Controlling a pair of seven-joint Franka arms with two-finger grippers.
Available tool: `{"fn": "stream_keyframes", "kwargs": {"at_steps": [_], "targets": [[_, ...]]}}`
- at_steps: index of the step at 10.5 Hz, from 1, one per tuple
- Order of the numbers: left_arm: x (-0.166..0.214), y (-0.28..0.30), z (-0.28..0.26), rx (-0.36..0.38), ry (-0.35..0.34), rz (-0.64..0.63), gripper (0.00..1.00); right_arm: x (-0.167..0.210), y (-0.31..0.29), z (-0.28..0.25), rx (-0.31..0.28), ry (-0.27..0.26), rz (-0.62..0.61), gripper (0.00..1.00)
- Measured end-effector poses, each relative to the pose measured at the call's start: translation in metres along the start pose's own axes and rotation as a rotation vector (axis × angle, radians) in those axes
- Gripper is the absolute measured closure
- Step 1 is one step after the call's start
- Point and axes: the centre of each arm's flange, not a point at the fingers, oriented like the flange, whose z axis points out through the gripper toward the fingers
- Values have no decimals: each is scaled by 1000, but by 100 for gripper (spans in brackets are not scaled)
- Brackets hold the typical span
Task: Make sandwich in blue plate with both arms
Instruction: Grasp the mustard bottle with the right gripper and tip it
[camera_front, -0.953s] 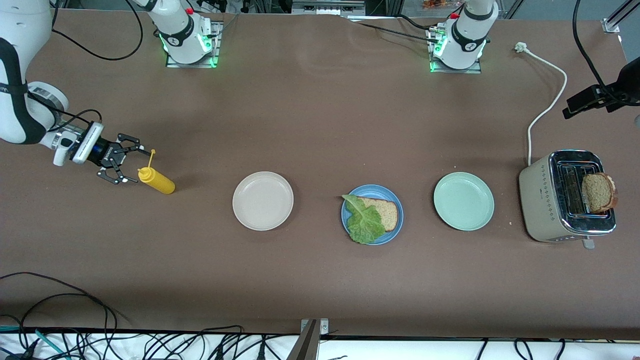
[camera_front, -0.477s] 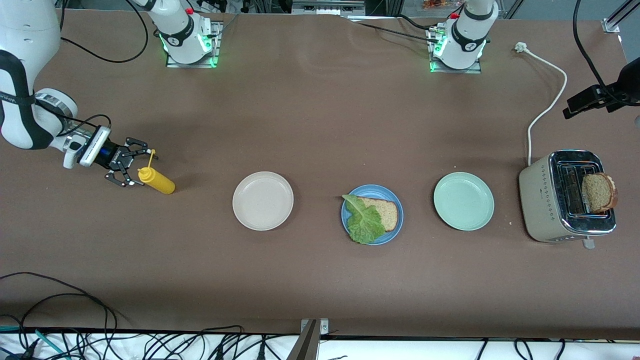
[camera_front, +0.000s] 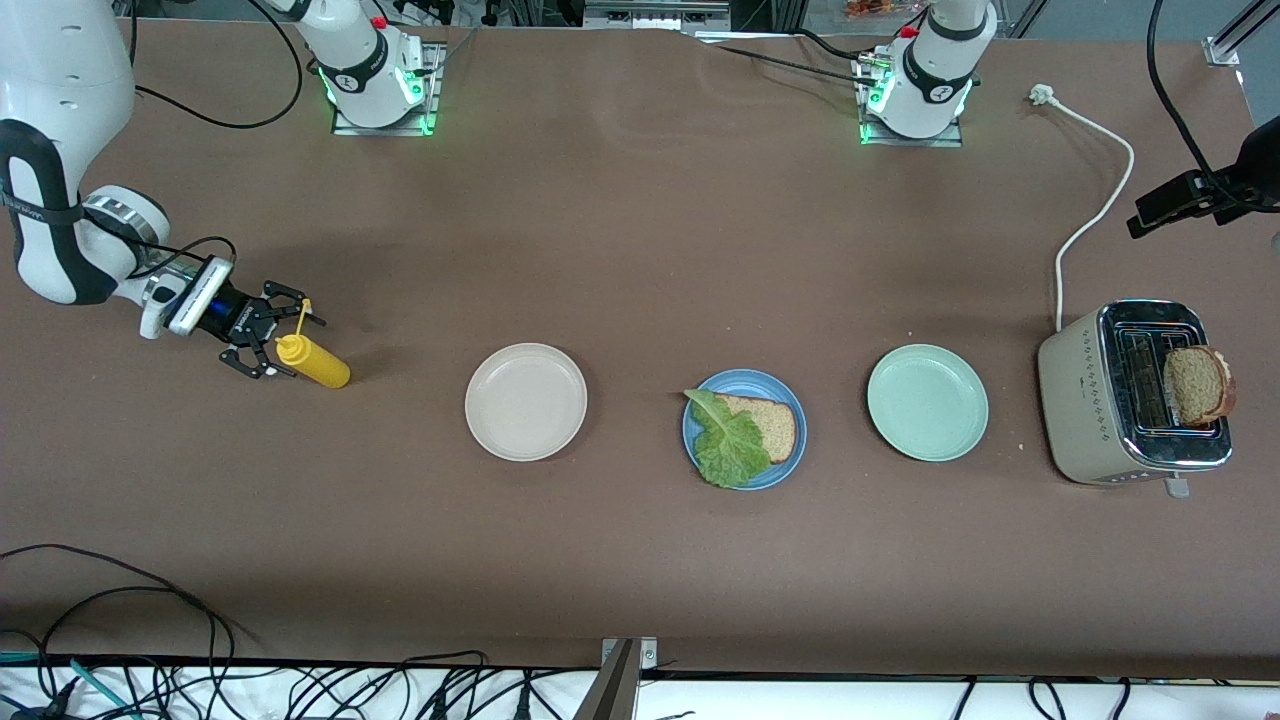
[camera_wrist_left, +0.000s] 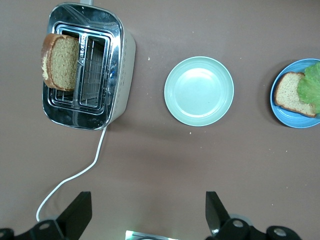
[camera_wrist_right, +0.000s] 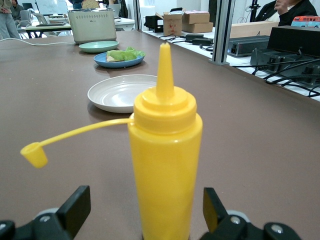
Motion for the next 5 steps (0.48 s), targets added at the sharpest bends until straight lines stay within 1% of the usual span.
{"fn": "stream_keyframes", "kwargs": {"at_steps": [5], "targets": [[2, -1, 3, -1, -7, -1, 0, -2, 0, 8, -4, 27, 8, 0]]}}
